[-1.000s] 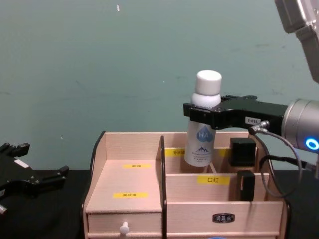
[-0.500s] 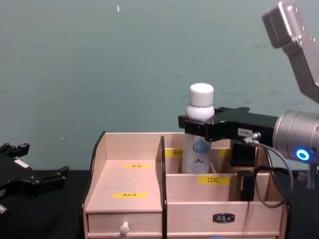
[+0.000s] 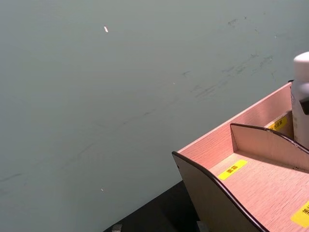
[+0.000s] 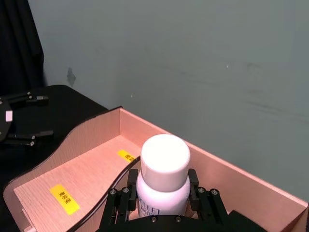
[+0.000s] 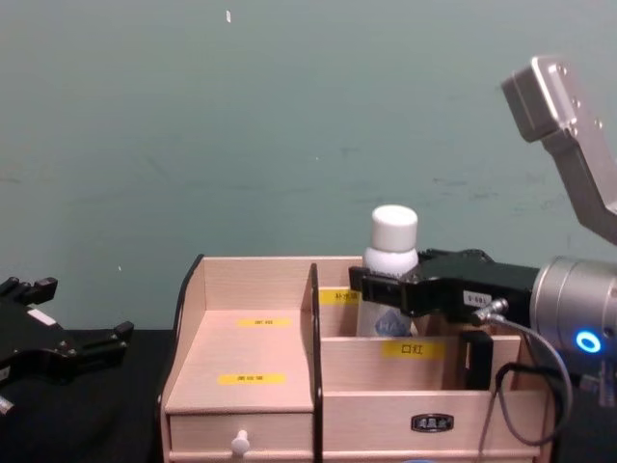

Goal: Pick up the facial cleanser and watermelon frost from the table and place them into the tiered storage box.

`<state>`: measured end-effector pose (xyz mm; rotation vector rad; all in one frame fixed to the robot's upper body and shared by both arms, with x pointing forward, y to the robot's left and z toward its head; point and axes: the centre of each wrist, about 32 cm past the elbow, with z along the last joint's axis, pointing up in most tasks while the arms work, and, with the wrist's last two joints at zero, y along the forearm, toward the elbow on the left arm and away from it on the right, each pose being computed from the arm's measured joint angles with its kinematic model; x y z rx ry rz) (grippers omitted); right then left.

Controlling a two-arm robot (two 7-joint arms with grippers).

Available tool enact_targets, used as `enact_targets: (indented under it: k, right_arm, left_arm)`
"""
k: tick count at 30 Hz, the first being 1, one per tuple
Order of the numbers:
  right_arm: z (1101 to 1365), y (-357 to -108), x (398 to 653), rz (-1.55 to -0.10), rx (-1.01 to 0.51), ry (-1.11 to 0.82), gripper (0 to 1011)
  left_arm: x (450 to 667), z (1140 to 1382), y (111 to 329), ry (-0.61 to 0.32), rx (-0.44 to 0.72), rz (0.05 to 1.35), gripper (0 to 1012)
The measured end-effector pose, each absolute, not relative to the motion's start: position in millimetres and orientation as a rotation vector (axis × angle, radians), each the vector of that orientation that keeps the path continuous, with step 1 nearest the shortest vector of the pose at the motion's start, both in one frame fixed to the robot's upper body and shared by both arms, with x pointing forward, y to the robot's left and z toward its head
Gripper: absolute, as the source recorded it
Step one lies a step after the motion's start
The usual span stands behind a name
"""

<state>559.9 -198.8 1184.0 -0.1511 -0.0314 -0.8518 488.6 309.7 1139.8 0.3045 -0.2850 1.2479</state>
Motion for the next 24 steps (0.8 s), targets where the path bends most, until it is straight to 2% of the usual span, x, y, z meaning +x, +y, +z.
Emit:
enact_targets:
  k: [13, 15, 16, 18, 24]
  right_arm:
    - [1180.8, -197.8, 559.1, -0.848, -0.164, -0.014, 603]
    - [1181.0, -197.8, 559.1, -0.848, -0.163, -0.015, 634]
    - [1181.1, -197.8, 559.1, -0.848, -0.163, -0.015, 700]
    - [1181.3, -197.7, 559.1, -0.848, -0.162, -0.015, 717]
    - [1181.8, -197.9, 559.2, -0.848, -0.161, -0.017, 898]
  left_arm:
    - [488.6, 1139.8, 309.7, -0.285, 0.304, 1.248, 1001]
    - [488.6, 1139.8, 309.7, -0.285, 0.304, 1.248, 1001]
    - [488.6, 1139.8, 309.7, -0.285, 0.305, 1.248, 1001]
    - [488.6, 1139.8, 309.7, -0.285, 0.304, 1.248, 1001]
    - [488.6, 1139.8, 309.6, -0.285, 0.305, 1.248, 1001]
